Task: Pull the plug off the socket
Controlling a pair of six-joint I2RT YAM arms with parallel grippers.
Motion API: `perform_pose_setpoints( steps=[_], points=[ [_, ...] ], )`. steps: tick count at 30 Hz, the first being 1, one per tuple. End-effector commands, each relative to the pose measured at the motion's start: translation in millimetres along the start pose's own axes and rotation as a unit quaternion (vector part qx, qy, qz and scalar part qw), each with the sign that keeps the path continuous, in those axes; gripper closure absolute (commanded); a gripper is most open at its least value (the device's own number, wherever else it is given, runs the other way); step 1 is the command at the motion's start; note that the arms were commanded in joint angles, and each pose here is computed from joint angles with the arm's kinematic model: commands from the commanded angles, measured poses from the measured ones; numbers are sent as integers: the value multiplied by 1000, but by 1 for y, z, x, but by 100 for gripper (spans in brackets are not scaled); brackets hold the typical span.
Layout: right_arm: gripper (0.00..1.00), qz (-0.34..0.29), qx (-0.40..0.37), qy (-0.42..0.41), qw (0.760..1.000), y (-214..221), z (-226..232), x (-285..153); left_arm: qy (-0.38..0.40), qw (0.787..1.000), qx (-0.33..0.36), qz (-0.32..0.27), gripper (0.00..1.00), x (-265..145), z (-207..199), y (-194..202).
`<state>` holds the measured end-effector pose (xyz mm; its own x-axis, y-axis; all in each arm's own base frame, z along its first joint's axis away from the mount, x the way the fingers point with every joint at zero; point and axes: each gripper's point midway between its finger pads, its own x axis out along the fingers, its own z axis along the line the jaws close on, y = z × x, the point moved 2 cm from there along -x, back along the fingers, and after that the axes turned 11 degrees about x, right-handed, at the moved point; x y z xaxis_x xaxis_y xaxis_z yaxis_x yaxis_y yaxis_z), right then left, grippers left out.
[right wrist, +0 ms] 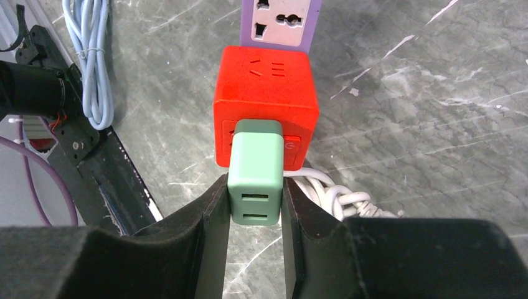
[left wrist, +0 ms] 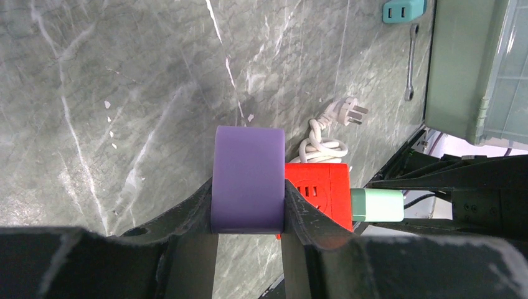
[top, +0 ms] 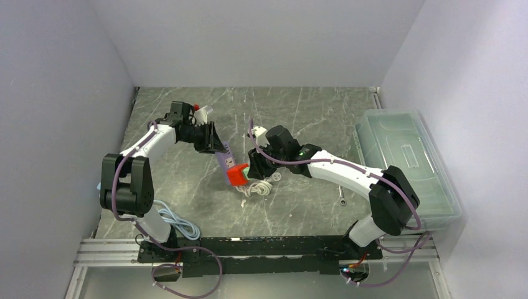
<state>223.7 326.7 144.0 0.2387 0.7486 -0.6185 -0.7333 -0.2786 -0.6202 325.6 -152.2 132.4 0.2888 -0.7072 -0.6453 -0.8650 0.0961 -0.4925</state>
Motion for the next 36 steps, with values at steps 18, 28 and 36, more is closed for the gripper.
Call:
perform_pose_setpoints(
  steps=[18, 28, 36],
  points=[
    [100, -28, 63, 13, 998, -15, 18, -16, -22, 998, 24, -47, 100, -13, -8, -24],
    [100, -26, -22, -76, 997, -12, 42, -27, 2, 998, 32, -48, 100, -12, -15, -25],
    [100, -11, -43, -90, 995, -9, 43, -25, 4, 998, 41, -46, 100, -11, -18, -24]
  ],
)
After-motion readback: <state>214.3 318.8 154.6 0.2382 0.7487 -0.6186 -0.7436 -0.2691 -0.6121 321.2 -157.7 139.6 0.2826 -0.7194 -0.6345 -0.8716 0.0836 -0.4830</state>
